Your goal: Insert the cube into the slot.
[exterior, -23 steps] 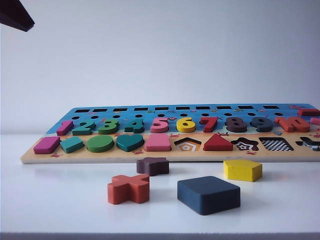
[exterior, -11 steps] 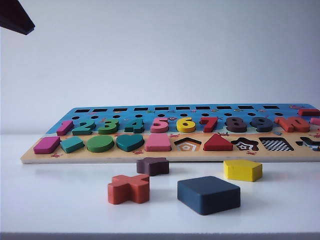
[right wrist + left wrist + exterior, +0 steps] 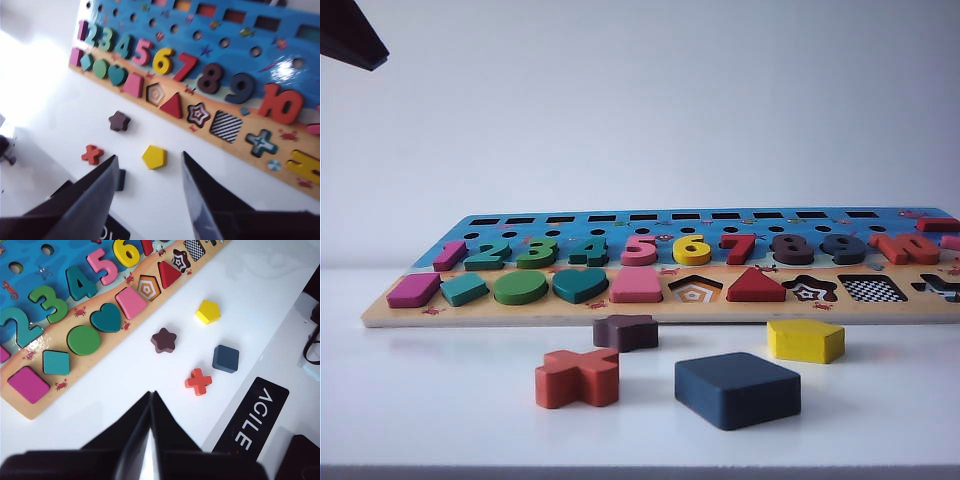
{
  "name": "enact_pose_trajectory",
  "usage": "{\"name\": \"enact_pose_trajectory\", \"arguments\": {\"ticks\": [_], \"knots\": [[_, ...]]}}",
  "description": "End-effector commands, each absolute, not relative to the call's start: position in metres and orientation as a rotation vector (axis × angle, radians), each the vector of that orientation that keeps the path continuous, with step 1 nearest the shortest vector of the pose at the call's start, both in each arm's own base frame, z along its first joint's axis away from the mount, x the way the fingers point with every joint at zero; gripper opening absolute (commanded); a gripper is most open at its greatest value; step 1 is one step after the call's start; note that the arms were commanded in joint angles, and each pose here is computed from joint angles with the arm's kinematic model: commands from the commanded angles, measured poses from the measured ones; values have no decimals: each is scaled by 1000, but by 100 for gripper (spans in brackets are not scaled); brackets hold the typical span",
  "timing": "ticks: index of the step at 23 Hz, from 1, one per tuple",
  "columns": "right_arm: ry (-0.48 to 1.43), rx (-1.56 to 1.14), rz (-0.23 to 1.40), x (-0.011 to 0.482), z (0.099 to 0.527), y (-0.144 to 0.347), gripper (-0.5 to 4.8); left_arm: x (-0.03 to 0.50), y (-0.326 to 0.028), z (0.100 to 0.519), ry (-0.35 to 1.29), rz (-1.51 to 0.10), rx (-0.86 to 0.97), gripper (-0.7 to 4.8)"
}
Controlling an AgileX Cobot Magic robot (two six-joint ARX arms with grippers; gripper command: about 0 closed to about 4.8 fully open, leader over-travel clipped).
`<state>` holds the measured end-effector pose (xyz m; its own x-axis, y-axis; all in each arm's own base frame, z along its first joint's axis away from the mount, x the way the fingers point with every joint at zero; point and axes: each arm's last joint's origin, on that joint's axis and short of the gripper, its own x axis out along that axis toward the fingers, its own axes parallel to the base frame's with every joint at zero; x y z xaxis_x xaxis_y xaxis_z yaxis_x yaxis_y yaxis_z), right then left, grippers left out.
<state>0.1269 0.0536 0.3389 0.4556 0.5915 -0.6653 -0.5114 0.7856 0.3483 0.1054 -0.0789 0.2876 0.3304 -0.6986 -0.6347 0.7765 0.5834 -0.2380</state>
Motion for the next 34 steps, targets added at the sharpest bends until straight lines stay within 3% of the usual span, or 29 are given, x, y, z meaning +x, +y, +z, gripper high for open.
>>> {"name": "enact_pose_trajectory", "arguments": {"ticks": [1,12,16,20,34], "knots": [[980,110,733,137,330,72,267,106,-79,290,758,-975,110,10],[1274,-140,763,125,290,164,298,106,-79,290,758,-975,110,10],[1287,-171,716,118,280,184,373,106,-79,290,758,-975,111,10],[1316,-145,696,118,271,200,405,106,-79,290,758,-975,111,10],[1467,-209,660,117,237,227,409,105,-79,290,755,-975,111,10]]}}
